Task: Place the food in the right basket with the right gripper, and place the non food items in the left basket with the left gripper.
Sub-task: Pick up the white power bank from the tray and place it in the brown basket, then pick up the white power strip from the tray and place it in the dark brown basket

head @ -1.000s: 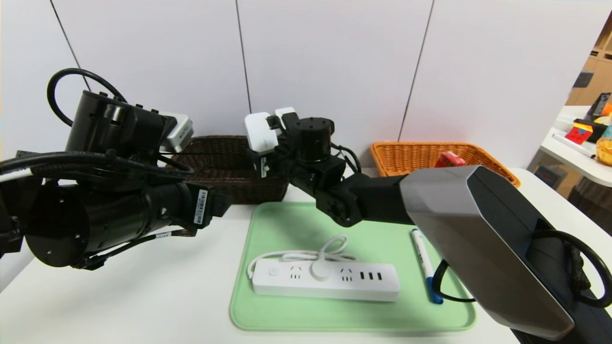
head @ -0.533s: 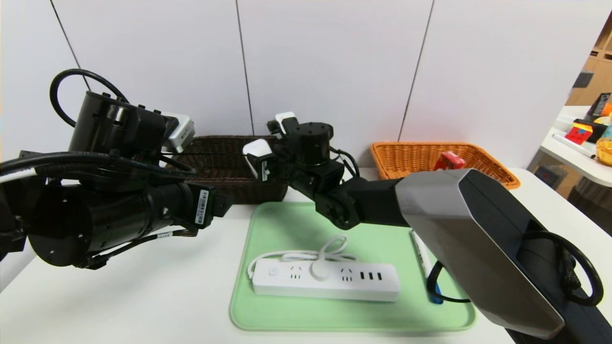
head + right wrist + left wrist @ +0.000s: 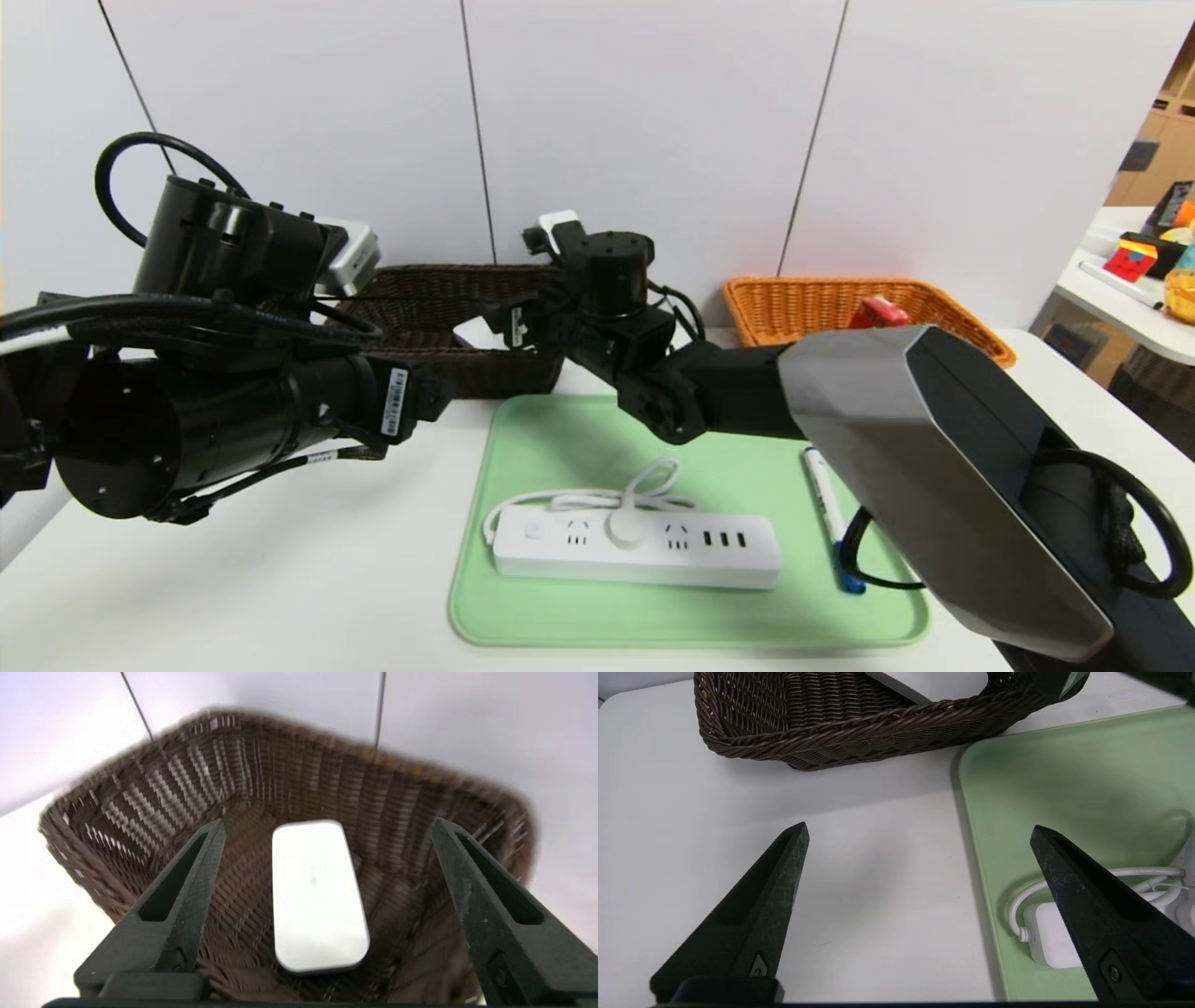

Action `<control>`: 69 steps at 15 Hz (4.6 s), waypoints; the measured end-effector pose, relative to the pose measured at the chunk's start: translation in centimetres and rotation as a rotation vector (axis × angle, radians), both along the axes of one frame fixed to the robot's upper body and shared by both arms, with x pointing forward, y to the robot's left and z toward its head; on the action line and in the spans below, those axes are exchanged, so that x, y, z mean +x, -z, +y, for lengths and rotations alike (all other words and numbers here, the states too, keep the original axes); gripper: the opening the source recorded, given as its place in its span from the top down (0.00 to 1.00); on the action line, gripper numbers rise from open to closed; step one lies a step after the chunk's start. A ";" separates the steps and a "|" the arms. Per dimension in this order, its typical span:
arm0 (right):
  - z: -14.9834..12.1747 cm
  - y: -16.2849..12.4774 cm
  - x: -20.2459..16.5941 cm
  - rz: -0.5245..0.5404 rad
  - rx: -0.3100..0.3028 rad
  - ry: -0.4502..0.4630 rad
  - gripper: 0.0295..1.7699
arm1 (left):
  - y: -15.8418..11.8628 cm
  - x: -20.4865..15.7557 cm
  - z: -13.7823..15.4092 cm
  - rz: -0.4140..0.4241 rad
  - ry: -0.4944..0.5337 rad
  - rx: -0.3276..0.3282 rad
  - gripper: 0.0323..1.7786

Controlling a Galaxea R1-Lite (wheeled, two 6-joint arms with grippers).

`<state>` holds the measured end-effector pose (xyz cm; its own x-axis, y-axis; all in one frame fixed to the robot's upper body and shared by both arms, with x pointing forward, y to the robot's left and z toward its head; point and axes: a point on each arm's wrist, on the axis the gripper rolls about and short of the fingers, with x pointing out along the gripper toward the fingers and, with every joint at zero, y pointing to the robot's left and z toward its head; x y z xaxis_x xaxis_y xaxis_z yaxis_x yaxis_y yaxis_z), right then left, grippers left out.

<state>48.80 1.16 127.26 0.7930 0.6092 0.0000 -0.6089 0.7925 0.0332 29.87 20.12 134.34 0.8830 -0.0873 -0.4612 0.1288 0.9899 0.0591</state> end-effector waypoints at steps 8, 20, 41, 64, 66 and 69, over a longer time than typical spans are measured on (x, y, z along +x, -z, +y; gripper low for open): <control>-4.5 -7.1 0.1 -0.197 -0.047 0.229 0.07 | -0.4 0.3 0.1 -0.117 -0.092 0.095 0.05; -16.4 -15.4 -7.4 0.318 -0.247 0.349 0.04 | -2.0 -3.9 0.0 -0.028 0.448 -0.026 0.05; -28.0 -14.9 -15.6 1.004 -0.459 0.592 0.04 | 4.8 2.0 -3.4 0.088 0.943 -0.081 0.05; -27.8 -15.2 -14.7 0.937 -0.412 0.603 0.04 | 10.3 6.5 -4.1 0.172 0.888 -0.062 0.05; -27.8 -15.1 -14.5 0.938 -0.413 0.603 0.04 | 10.5 6.7 -4.2 0.169 0.887 -0.063 0.05; -27.7 -14.9 -14.3 0.945 -0.415 0.604 0.04 | 10.8 7.1 -4.5 0.161 0.887 -0.064 0.05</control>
<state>34.49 -26.53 142.20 0.5316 -0.0462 -0.8458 -0.0068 0.9982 -0.0588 36.99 15.64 123.56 0.4044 -0.7351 -0.5441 0.8482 0.5239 -0.0774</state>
